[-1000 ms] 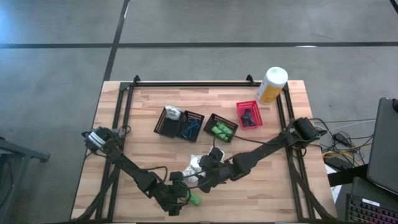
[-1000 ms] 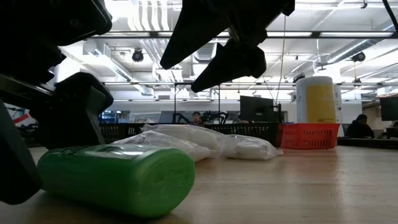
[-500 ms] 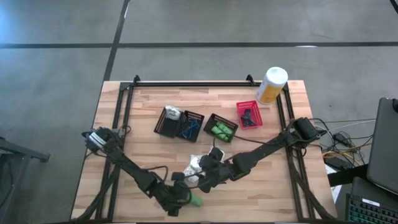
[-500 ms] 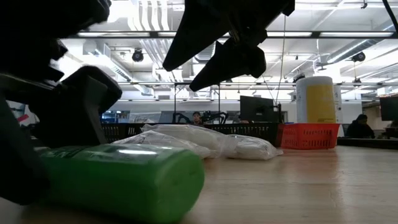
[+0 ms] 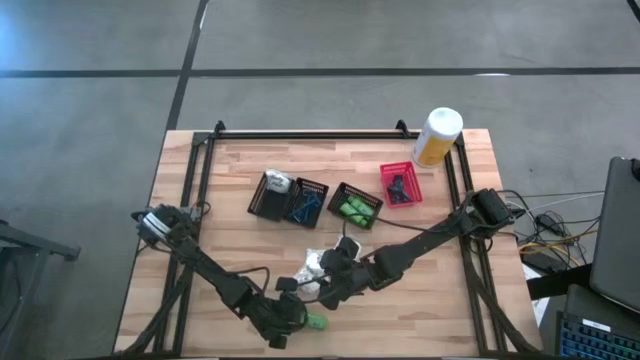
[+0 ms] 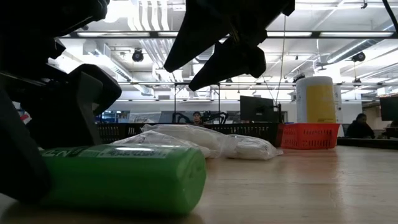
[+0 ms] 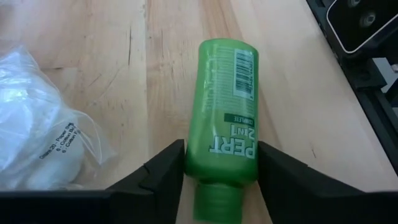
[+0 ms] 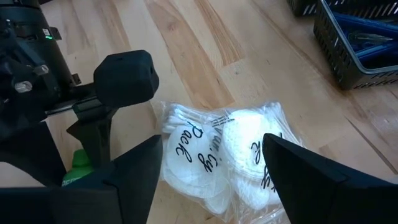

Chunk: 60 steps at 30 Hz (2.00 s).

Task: Pick & Place Travel size toiletries
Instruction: Put the green shampoo into the right black bin

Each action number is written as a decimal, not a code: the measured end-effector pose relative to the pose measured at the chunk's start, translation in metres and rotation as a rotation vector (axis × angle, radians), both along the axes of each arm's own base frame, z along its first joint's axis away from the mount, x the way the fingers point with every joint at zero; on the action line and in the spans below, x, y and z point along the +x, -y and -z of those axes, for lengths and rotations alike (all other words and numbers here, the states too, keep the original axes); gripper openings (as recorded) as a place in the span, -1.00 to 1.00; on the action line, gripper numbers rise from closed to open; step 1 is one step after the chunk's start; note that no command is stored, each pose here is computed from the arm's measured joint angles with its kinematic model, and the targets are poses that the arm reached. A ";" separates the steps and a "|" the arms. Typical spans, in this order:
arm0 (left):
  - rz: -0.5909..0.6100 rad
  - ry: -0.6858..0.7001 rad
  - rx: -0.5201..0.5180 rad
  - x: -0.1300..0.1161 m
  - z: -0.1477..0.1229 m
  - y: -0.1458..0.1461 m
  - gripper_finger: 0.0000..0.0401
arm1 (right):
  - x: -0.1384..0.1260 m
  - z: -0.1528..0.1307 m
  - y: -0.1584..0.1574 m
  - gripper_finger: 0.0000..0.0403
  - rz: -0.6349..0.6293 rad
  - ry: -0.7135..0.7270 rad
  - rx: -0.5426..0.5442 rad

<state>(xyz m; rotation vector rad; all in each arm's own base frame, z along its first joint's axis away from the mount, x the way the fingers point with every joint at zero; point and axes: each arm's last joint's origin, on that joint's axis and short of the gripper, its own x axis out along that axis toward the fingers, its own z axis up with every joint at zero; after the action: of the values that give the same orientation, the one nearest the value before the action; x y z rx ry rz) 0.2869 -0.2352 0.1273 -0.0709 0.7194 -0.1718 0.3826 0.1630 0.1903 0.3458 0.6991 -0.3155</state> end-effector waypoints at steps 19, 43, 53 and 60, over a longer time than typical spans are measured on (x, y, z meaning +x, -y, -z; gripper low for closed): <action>-0.017 -0.011 0.057 -0.009 -0.021 -0.008 -0.19 | -0.018 -0.012 -0.025 0.16 -0.047 0.008 0.025; -0.182 0.131 0.310 -0.042 -0.072 -0.022 -0.20 | -0.020 -0.018 -0.050 0.54 -0.189 0.154 -0.210; -0.160 0.130 0.290 -0.045 -0.077 -0.024 -0.20 | -0.010 -0.004 -0.060 0.33 -0.341 0.107 -0.394; -0.162 0.128 0.277 -0.046 -0.076 -0.024 -0.20 | -0.003 -0.007 -0.065 0.20 -0.372 0.116 -0.426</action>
<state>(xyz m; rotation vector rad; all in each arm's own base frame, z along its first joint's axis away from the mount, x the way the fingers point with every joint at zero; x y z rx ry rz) 0.2413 -0.2113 0.2032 0.1449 0.6011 0.0788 0.3800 0.2275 0.1978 -0.1710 0.5511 -0.0834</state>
